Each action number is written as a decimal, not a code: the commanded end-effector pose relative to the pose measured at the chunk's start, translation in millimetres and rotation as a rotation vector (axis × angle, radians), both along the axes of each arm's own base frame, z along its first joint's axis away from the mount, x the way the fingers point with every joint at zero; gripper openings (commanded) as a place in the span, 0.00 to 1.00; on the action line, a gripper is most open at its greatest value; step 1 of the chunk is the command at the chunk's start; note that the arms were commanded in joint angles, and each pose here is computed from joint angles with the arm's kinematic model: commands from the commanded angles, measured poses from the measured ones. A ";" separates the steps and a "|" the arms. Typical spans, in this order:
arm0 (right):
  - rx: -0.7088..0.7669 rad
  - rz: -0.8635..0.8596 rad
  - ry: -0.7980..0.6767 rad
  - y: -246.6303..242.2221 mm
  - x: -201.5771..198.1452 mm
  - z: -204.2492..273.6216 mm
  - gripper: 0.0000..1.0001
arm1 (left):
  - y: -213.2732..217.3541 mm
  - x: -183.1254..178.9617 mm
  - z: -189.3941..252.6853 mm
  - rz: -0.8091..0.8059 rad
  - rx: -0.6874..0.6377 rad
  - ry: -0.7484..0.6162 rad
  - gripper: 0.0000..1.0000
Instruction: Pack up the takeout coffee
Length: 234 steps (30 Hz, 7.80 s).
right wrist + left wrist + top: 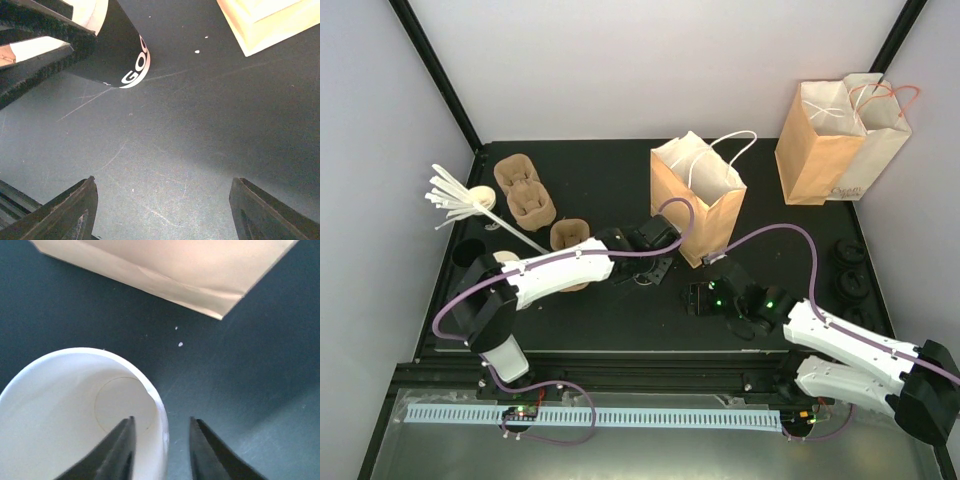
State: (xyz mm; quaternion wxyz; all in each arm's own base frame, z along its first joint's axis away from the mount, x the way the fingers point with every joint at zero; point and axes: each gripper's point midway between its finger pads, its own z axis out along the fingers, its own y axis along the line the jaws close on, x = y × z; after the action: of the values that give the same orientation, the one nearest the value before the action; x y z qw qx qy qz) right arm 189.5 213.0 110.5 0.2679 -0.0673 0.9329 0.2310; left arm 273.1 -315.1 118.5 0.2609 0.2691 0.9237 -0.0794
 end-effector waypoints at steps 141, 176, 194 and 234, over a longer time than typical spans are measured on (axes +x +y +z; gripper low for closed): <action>0.008 -1.457 0.525 -416.1 64.9 -56.6 0.91 | 66.8 -42.6 89.2 -0.097 -0.724 0.217 0.71; -0.058 -1.483 0.517 -414.5 61.9 -30.1 0.77 | 68.1 -42.7 82.0 -0.090 -0.703 0.230 0.72; -0.081 -1.036 0.276 -283.3 76.2 45.0 0.76 | 70.2 -42.8 84.9 -0.083 -0.698 0.220 0.72; -0.570 0.395 -0.074 114.4 76.5 81.1 0.71 | 152.6 18.6 90.1 0.256 -0.727 0.153 0.73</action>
State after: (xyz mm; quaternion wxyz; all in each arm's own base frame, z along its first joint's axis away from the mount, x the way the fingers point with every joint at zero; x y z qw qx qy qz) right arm 256.1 341.2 200.6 0.2477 -0.2996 0.9180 0.0784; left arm 298.9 -161.2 211.1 0.2923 0.0372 0.8786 -0.3759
